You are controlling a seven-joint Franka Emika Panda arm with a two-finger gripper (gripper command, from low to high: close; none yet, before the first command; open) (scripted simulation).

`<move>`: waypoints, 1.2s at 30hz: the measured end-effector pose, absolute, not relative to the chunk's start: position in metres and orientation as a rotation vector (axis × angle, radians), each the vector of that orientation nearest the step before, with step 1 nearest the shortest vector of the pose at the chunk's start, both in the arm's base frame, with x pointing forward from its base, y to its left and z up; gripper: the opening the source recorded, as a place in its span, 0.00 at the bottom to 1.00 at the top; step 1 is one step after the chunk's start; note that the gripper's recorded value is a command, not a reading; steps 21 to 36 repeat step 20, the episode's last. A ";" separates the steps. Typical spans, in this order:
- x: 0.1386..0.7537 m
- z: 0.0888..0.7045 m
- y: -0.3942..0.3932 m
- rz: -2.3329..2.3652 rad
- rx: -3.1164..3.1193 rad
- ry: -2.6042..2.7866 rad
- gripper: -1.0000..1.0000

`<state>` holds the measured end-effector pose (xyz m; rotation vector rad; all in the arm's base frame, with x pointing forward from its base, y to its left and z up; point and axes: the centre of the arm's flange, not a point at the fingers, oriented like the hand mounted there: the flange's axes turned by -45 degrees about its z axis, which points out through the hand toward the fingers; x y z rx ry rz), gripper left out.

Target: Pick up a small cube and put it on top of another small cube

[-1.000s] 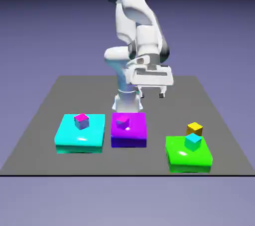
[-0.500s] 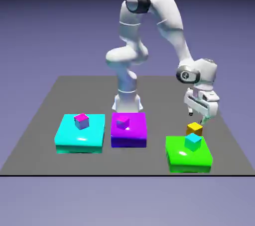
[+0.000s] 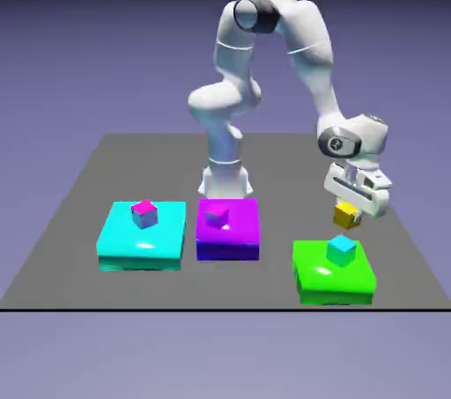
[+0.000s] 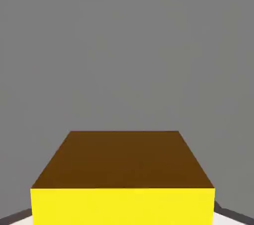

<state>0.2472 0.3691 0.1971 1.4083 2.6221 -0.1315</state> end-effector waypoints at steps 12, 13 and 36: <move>0.461 0.331 0.309 -0.179 1.920 2.301 0.00; 0.461 0.331 0.309 -0.179 1.919 2.301 0.00; 0.463 0.280 0.303 -0.178 1.918 2.299 1.00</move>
